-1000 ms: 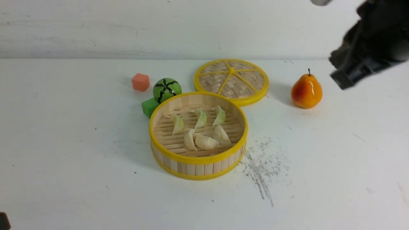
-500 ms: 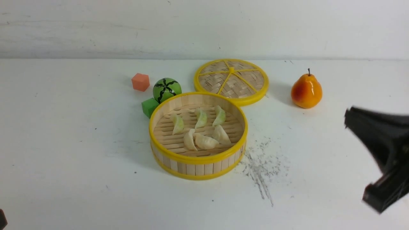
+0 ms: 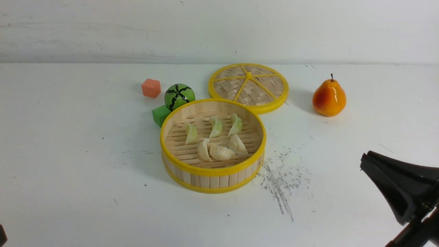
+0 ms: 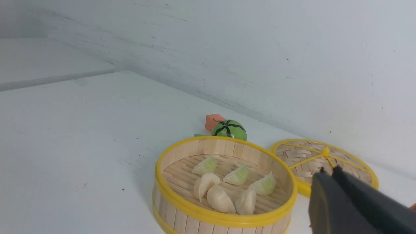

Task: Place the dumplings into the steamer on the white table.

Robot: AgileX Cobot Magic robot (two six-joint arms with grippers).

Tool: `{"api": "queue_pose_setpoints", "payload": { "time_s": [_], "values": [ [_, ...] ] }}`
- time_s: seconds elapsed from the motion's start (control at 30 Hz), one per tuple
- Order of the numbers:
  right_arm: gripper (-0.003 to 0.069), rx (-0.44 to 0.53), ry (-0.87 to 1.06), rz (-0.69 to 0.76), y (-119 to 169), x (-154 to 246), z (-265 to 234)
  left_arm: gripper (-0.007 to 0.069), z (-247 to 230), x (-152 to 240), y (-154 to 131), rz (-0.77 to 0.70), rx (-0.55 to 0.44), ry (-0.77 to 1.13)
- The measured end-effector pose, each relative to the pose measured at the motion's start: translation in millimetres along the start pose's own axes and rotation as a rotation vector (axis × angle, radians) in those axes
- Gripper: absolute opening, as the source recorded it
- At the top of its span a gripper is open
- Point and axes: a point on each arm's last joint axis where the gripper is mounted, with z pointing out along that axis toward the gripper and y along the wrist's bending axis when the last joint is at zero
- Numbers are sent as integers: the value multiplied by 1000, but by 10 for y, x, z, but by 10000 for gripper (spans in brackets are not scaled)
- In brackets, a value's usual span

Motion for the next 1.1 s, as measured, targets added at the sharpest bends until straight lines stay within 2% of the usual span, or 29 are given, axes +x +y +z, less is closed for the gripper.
{"api": "queue_pose_setpoints", "payload": {
  "time_s": [0.53,0.83,0.97,1.1],
  "values": [
    [8,0,-12,1,9,52,-93,-13,0,-1,0,1,0,-1],
    [19,4,-56,-9,63,473,-604,-11,-13,3,2,0,0,-4],
    [20,64,-24,-2,22,529,-724,-9,-13,9,3,1,-2,3],
    [20,186,47,5,-52,613,-852,-3,-13,10,4,2,-3,5]
  ]
}}
